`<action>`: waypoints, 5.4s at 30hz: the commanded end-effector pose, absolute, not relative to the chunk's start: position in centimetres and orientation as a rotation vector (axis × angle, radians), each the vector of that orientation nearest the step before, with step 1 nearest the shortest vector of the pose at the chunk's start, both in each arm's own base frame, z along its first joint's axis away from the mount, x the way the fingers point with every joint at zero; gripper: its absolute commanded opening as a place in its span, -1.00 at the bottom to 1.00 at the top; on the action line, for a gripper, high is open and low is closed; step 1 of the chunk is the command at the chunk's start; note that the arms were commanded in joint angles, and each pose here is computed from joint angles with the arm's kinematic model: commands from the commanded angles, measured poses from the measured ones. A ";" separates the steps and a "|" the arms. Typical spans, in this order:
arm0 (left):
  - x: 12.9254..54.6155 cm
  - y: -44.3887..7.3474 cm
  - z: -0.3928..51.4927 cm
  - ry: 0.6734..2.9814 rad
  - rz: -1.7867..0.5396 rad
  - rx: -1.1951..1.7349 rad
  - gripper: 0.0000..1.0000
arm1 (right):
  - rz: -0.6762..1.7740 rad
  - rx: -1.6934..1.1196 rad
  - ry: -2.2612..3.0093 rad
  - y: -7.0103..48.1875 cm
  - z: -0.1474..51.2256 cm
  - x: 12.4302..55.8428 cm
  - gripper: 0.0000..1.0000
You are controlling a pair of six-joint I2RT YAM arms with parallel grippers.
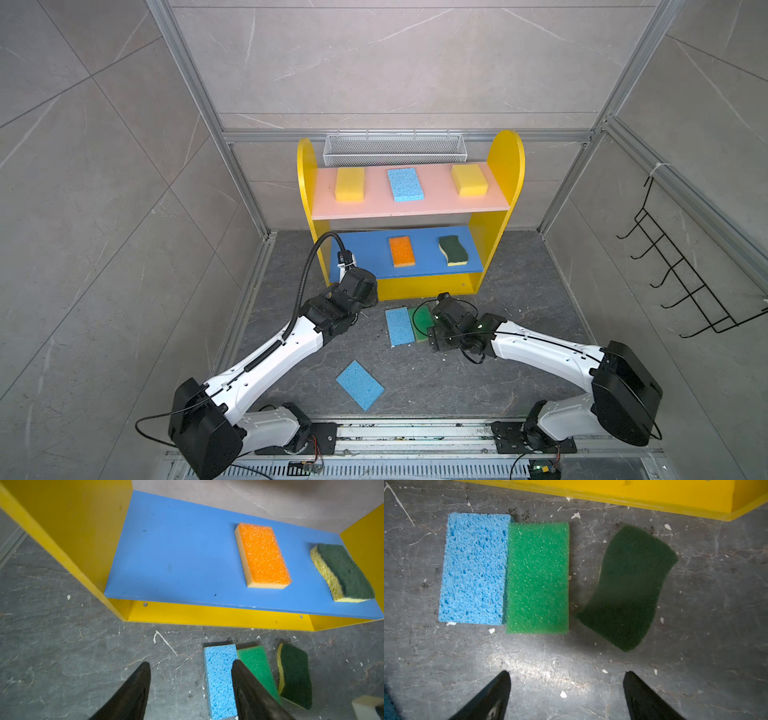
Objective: Place and organize the cleaning sponges onto the shelf
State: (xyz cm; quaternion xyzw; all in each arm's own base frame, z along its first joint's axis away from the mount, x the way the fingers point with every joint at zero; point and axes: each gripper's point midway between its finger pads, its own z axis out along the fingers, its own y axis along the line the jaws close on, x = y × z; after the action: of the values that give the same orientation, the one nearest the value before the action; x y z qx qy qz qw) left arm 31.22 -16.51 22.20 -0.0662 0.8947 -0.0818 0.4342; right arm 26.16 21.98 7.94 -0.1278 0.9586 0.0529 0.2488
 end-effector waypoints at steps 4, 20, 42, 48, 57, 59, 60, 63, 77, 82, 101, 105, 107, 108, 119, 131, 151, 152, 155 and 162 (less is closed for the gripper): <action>29.2 -14.6 21.5 2.248 -0.187 -0.208 0.36 | 0.158 -0.421 2.584 24.6 7.8 27.8 0.74; 28.5 -13.8 20.7 2.261 -0.161 -0.218 0.39 | 0.051 -0.492 2.609 26.8 5.3 30.5 0.75; 28.5 -13.6 20.0 2.267 -0.146 -0.232 0.41 | 0.049 -0.445 2.675 25.1 3.0 31.7 0.75; 28.4 -13.4 20.0 2.264 -0.142 -0.239 0.41 | 0.104 -0.451 2.651 25.5 3.6 31.5 0.75; 28.3 -13.3 20.1 2.266 -0.144 -0.247 0.40 | 0.081 -0.419 2.663 24.9 3.6 31.3 0.76; 28.2 -13.2 20.1 2.263 -0.143 -0.250 0.40 | 0.071 -0.411 2.652 24.6 4.1 31.4 0.75; 28.2 -13.2 20.1 2.264 -0.142 -0.252 0.41 | 0.066 -0.408 2.647 24.5 4.3 31.4 0.75; 28.1 -13.1 20.0 2.264 -0.144 -0.258 0.41 | 0.059 -0.405 2.642 24.3 4.7 31.3 0.75; 27.9 -12.9 20.0 2.264 -0.146 -0.267 0.40 | 0.182 -0.412 2.659 25.0 4.3 29.9 0.71; 27.9 -12.9 19.7 2.269 -0.144 -0.272 0.40 | 0.199 -0.406 2.671 25.0 4.2 29.6 0.69; 27.5 -12.7 20.0 2.259 -0.167 -0.281 0.39 | 0.230 -0.389 2.728 24.9 2.5 28.4 0.26; 27.4 -12.7 20.1 2.258 -0.170 -0.282 0.38 | 0.235 -0.385 2.744 24.8 2.2 28.1 0.09; 27.4 -12.7 20.2 2.256 -0.174 -0.281 0.38 | 0.236 -0.379 2.754 24.6 2.1 27.8 0.01; 27.4 -12.6 20.2 2.254 -0.176 -0.283 0.38 | 0.236 -0.372 2.758 24.6 2.0 27.7 -0.03; 27.3 -12.7 20.7 2.246 -0.199 -0.284 0.36 | 0.218 -0.356 2.800 22.7 1.8 25.5 -0.11; 26.9 -12.8 20.9 2.244 -0.233 -0.291 0.35 | 0.236 -0.369 2.832 21.0 2.7 22.6 -0.10; 26.1 -12.3 21.2 2.243 -0.242 -0.298 0.35 | 0.301 -0.394 2.786 21.5 5.3 21.4 0.54; 26.1 -12.3 21.2 2.242 -0.242 -0.301 0.35 | 0.314 -0.399 2.785 21.8 5.3 21.4 0.57; 26.0 -12.2 21.1 2.245 -0.238 -0.305 0.38 | 0.302 -0.395 2.787 22.1 4.9 21.4 0.62; 25.7 -11.8 21.1 2.254 -0.221 -0.305 0.48 | 0.263 -0.398 2.794 22.4 4.3 21.6 0.72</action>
State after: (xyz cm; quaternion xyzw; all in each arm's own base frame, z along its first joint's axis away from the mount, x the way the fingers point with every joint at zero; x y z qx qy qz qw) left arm 26.11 -12.23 20.70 -0.1146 0.8996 -0.0880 0.4121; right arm 21.37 22.09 4.56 -0.1424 0.9732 0.0990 0.1510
